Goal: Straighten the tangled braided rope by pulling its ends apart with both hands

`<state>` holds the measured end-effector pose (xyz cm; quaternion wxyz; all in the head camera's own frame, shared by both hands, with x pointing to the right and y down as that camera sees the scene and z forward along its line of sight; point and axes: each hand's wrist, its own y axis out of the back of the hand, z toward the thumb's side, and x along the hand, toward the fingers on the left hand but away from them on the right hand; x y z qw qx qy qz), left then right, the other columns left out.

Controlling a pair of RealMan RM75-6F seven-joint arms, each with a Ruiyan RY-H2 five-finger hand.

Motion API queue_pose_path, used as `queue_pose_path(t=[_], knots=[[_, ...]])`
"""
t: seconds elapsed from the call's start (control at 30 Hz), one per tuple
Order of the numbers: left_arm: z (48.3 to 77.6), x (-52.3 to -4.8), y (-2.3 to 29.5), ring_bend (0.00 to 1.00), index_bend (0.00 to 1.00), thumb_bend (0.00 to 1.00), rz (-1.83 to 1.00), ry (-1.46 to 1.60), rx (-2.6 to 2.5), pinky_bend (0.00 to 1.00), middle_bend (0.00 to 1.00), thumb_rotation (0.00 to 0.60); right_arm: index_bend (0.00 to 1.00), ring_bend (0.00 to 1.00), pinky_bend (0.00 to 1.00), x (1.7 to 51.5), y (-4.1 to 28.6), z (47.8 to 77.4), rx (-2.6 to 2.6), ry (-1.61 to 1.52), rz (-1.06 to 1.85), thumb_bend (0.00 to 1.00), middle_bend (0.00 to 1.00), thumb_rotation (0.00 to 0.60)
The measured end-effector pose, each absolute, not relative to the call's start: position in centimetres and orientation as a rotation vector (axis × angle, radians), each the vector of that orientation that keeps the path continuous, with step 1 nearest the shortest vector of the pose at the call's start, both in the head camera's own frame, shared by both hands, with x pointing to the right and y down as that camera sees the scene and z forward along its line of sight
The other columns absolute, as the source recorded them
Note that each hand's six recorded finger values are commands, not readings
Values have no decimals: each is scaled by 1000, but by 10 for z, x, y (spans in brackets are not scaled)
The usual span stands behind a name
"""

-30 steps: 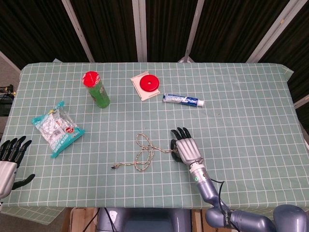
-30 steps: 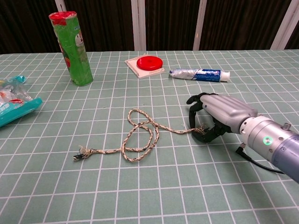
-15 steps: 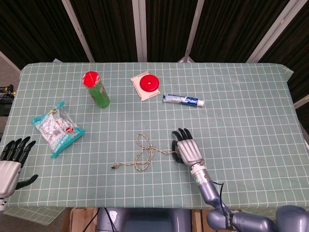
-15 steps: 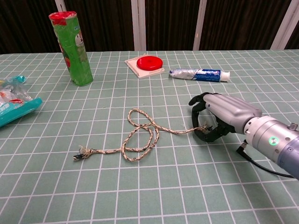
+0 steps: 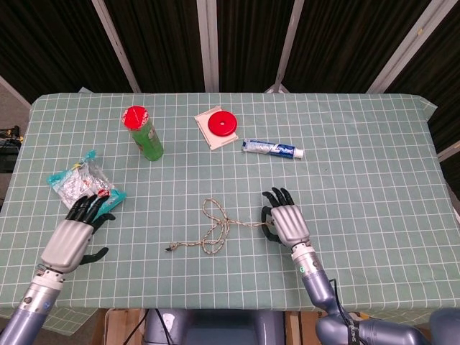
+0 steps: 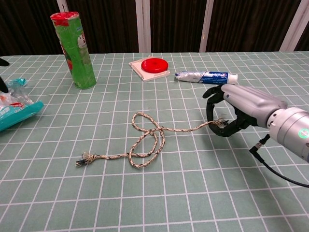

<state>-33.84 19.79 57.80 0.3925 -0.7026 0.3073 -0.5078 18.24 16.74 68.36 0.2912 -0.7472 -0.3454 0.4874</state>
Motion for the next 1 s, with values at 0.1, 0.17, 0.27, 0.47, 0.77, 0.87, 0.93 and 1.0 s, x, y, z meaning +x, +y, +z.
queue_pose_path(t=[0.1,0.17,0.27,0.47,0.77,0.87,0.93,1.0], knots=[[591,-311,199,0,391,288,-1270,745,-1810,0,97,600,608,0,0,187,167,680,-1986,-928,1305,470,179,600],[600,-294,202,0,406,301,-1265,730,-1832,0,101,600,608,0,0,191,165,676,-1981,-935,1308,470,179,600],[612,-275,205,0,433,321,-1264,718,-1859,0,109,600,608,0,0,195,163,672,-1973,-944,1309,470,179,600],[632,-251,211,0,466,354,-1283,717,-1903,0,119,600,608,0,0,201,161,666,-1968,-958,1314,473,179,600],[657,-227,217,0,467,357,-1332,709,-1924,0,114,600,608,0,0,205,163,664,-1971,-960,1324,475,179,600],[662,-221,218,0,467,357,-1343,710,-1924,0,115,600,608,0,0,206,163,664,-1970,-960,1327,474,179,600],[666,-217,218,0,469,357,-1349,712,-1927,0,115,600,608,0,0,207,163,664,-1970,-963,1329,474,179,600],[669,-214,219,0,473,359,-1355,713,-1930,0,115,600,608,0,0,208,163,664,-1969,-966,1332,475,179,600]])
